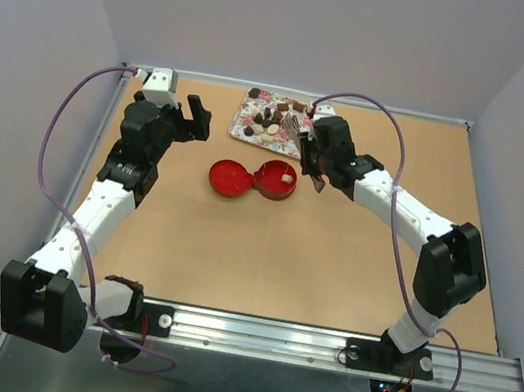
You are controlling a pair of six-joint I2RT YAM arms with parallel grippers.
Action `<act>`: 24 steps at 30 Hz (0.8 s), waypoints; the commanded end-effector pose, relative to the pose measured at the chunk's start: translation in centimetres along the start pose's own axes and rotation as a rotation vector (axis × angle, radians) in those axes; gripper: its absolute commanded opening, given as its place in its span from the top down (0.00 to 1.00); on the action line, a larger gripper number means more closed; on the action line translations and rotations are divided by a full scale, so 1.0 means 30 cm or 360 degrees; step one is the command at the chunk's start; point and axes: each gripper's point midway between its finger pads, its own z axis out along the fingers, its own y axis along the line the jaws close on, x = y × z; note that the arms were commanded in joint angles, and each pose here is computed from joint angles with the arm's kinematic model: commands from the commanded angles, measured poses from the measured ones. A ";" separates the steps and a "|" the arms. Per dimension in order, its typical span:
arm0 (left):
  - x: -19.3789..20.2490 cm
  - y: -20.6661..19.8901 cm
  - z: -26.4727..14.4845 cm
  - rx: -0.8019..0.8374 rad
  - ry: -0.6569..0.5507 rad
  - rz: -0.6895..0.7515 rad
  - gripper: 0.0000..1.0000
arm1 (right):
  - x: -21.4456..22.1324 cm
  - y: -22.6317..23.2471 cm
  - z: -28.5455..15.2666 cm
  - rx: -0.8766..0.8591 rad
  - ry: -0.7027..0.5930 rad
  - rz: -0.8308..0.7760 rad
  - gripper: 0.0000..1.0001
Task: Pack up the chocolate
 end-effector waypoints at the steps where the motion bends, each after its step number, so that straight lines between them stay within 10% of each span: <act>1: -0.121 -0.050 -0.022 0.0076 -0.0153 -0.0006 0.01 | -0.031 0.024 -0.074 -0.0123 -0.0080 0.0015 0.69; 24: -0.122 -0.046 -0.007 0.0061 -0.0132 -0.0007 0.01 | 0.209 0.075 -0.323 -0.0445 0.0139 0.0014 0.68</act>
